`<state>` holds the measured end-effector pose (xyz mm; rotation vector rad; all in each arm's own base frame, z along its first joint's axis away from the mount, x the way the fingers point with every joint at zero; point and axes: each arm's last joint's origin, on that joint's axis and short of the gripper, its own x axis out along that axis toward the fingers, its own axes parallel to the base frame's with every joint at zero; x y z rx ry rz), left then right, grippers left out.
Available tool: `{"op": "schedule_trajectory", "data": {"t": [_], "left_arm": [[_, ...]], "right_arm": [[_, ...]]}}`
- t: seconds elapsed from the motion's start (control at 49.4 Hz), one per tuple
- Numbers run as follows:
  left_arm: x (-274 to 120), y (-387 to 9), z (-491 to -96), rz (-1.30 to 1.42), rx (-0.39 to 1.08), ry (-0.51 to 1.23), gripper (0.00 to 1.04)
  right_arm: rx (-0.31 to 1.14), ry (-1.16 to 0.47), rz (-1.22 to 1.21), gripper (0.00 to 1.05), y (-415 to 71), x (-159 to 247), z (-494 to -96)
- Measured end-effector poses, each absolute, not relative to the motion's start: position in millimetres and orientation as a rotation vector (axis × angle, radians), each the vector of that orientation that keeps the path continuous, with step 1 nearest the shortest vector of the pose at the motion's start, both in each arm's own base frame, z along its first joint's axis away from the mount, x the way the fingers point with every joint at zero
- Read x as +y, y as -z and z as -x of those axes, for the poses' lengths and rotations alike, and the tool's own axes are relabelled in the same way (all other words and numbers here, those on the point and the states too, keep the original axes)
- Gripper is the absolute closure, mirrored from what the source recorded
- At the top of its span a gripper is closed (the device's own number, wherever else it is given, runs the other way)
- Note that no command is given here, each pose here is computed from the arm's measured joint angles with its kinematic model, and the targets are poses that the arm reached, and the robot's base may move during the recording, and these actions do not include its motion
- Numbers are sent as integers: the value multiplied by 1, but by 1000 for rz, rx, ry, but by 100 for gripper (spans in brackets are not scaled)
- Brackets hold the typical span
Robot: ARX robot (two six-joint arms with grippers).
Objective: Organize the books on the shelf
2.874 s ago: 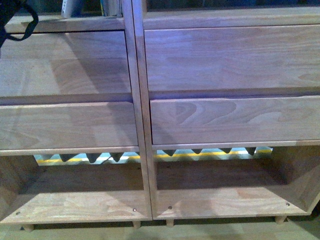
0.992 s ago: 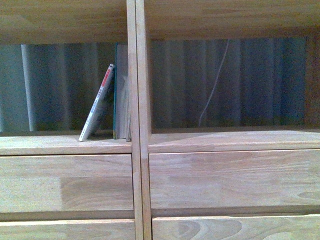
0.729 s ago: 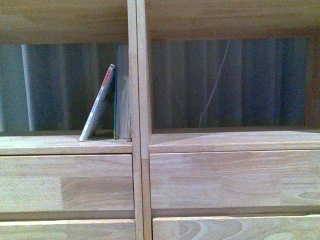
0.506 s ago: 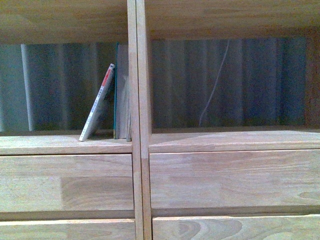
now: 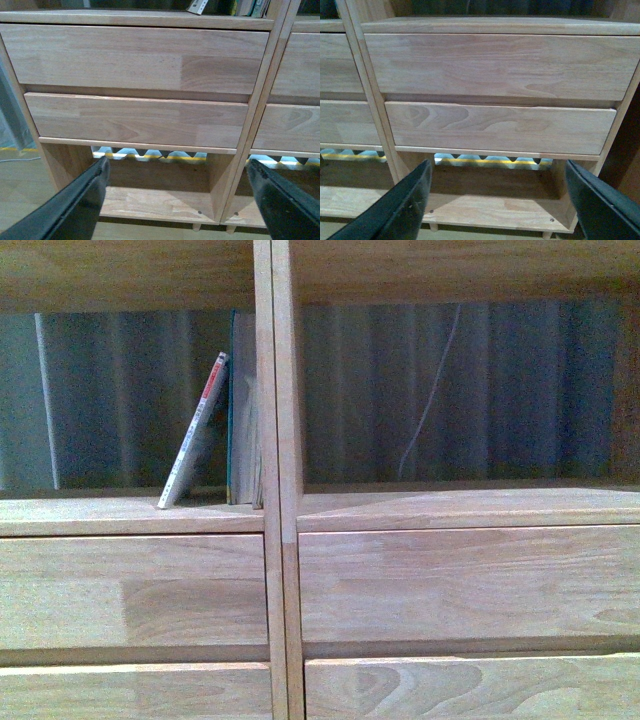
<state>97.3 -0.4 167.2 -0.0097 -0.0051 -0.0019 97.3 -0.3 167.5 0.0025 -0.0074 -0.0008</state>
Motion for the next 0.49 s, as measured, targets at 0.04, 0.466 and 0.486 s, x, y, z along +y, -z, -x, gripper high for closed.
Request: {"op": "schedule_trajectory", "data": {"t": [0.04,0.466,0.486], "left_arm": [[0,-167,-97,9,-5,2,9],[0,-167,-97,8,-5,2,7],[0,-167,-97,8,-5,2,7]], "right_arm": [[-7,1,-3,15,-167,0,-97],[-7,1,-3,7,-167,0,-97],[-7,1,-3,7,-167,0,-97]]}}
